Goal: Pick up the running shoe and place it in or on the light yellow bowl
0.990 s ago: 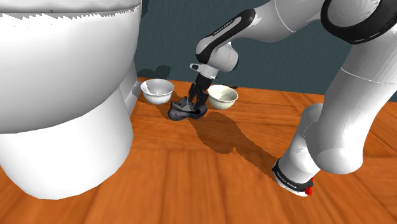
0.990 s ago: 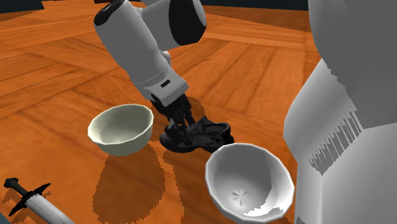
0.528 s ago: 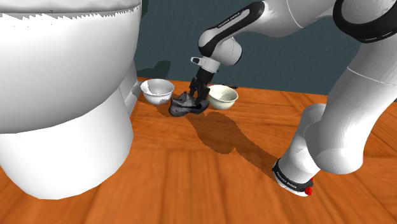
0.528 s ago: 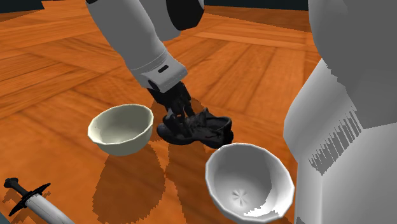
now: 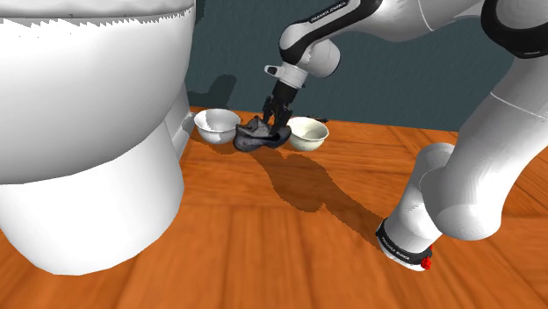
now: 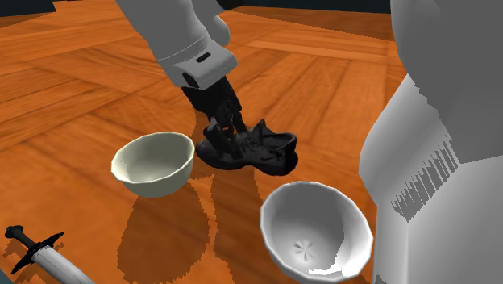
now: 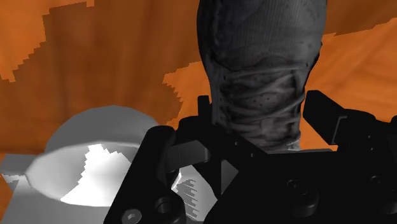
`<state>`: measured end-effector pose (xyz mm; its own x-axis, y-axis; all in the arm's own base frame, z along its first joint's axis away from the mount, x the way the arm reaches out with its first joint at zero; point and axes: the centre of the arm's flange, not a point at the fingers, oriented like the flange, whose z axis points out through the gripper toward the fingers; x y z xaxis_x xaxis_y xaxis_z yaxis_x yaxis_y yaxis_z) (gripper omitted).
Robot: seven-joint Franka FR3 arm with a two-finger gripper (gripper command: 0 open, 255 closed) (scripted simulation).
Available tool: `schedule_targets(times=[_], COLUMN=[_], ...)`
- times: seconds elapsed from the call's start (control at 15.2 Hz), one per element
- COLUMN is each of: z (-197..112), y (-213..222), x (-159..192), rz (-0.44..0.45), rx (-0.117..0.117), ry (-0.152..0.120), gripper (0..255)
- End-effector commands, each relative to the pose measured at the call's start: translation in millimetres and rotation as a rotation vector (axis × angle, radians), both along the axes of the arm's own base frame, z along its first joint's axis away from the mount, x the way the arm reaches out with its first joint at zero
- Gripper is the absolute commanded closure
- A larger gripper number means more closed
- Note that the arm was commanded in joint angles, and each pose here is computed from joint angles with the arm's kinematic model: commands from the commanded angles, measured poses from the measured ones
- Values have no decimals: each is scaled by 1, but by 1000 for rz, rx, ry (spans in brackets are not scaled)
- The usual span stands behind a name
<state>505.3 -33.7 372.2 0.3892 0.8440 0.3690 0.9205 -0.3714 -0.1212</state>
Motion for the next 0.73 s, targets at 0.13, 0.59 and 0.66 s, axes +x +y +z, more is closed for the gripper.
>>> schedule_targets(times=[0.13,0.59,0.66], z=[22,59,64], y=[0,0,0], x=[0,0,0], rz=[0,0,0], rx=[0,0,0], ry=[0,0,0], gripper=[255,255,255])
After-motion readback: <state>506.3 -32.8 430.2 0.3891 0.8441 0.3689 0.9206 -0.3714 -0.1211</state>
